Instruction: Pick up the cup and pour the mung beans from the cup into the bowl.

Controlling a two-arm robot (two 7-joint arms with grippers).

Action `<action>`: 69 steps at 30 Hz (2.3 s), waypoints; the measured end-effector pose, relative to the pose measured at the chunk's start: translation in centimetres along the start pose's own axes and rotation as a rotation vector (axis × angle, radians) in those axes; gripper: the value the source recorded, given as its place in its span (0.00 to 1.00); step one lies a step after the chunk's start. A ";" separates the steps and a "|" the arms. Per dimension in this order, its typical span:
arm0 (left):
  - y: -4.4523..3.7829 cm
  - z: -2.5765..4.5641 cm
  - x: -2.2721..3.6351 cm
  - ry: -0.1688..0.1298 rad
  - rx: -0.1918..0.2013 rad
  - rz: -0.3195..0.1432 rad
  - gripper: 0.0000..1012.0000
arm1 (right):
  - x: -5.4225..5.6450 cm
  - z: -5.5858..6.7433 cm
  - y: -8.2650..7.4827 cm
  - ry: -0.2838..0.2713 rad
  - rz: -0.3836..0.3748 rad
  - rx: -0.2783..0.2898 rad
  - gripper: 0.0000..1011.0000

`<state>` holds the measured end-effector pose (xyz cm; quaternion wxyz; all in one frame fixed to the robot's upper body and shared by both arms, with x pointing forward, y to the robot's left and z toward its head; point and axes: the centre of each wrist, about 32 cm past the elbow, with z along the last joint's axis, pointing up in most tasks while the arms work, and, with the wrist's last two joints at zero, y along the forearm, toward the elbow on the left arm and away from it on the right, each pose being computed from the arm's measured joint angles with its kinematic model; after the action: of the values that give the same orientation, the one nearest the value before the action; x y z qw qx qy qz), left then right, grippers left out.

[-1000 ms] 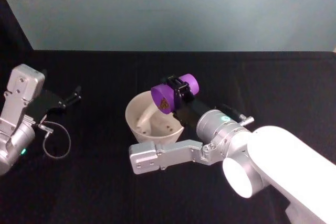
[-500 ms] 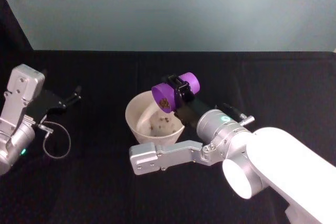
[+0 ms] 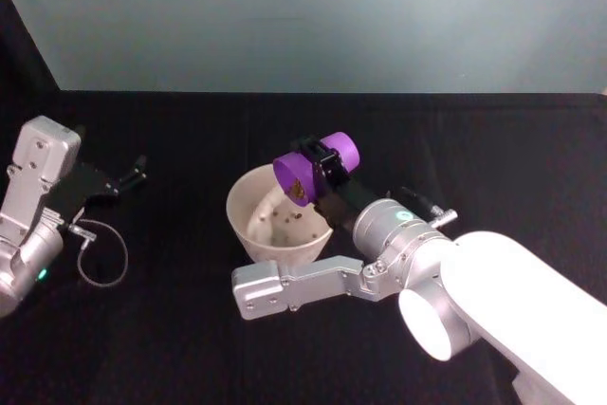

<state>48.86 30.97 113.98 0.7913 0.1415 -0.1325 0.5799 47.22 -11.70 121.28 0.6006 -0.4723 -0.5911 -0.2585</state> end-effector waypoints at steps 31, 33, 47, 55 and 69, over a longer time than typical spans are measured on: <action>0.00 0.00 0.00 0.000 0.000 0.000 0.99 | 0.2 -0.1 0.0 -0.026 0.008 -0.004 0.72; 0.00 0.00 0.00 0.000 0.000 0.000 0.99 | 0.2 -0.1 0.0 -0.028 0.008 -0.004 0.71; 0.00 0.00 0.00 0.000 0.000 0.000 0.99 | 0.3 -0.1 0.0 -0.038 0.005 -0.004 0.71; 0.00 0.00 0.00 0.000 0.000 0.000 0.99 | 0.3 0.1 0.0 -0.058 0.003 -0.007 0.71; 0.00 0.00 0.00 0.000 0.000 0.000 0.99 | 0.2 0.2 0.0 -0.072 0.004 -0.010 0.72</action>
<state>48.86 30.97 113.98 0.7913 0.1415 -0.1325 0.5799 47.14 -11.51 121.46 0.5770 -0.4857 -0.6100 -0.2430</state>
